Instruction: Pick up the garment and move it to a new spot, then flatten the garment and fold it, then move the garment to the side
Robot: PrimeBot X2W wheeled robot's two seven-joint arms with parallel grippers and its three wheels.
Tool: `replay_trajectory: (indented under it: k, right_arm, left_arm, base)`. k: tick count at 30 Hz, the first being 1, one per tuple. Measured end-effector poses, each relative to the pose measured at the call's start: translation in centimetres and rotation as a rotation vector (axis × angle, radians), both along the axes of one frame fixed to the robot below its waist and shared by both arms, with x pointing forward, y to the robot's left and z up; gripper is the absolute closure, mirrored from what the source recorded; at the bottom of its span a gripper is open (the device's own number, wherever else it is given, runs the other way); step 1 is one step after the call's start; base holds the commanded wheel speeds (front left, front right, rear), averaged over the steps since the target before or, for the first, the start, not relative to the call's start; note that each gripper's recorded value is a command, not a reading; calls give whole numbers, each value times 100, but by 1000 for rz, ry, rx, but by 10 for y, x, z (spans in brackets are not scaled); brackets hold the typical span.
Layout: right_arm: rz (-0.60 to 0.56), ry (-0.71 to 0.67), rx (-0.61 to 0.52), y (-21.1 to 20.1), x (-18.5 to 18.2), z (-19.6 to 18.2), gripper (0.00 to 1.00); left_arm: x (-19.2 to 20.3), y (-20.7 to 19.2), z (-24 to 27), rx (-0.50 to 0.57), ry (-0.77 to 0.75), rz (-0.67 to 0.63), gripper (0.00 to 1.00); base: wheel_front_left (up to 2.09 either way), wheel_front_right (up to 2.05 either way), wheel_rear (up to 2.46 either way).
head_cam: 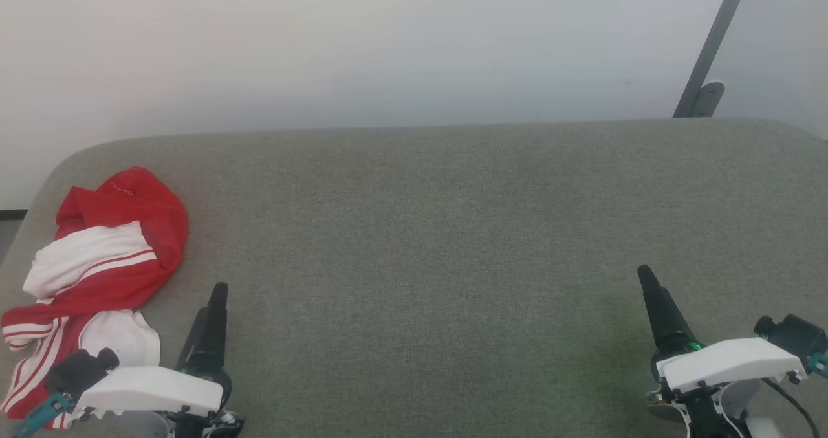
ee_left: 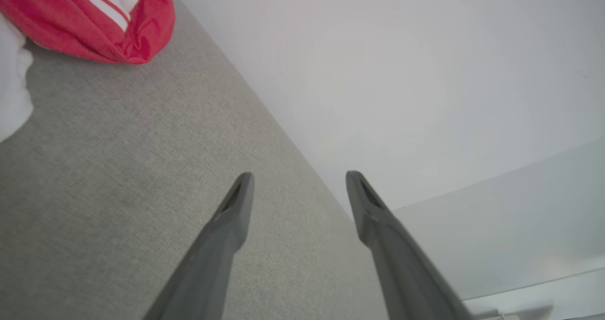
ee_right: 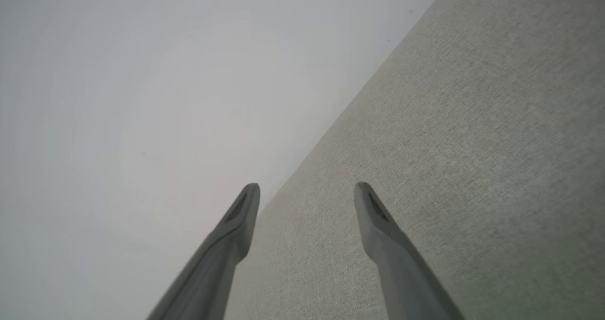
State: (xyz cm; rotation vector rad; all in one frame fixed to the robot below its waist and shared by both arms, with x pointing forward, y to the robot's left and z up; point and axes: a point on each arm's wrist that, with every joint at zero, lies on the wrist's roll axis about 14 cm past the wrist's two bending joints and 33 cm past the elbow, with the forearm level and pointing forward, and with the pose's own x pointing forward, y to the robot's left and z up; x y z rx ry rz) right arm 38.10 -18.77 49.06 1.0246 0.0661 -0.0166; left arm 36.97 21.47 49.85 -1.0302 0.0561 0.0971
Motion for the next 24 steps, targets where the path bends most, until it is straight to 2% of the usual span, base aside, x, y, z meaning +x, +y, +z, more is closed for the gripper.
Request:
replay_trajectory:
  k: [15, 24]
  right_arm:
    - [-3, -26, -250, -12, 2, 8, 0]
    - [-13, -37, -359, -19, 2, 10, 0]
  left_arm:
    - [-5, 17, 7, 255, -10, 29, 0]
    - [-9, 28, 10, 387, -29, 49, 0]
  base:
    - [0, 0, 0]
    - [0, 0, 0]
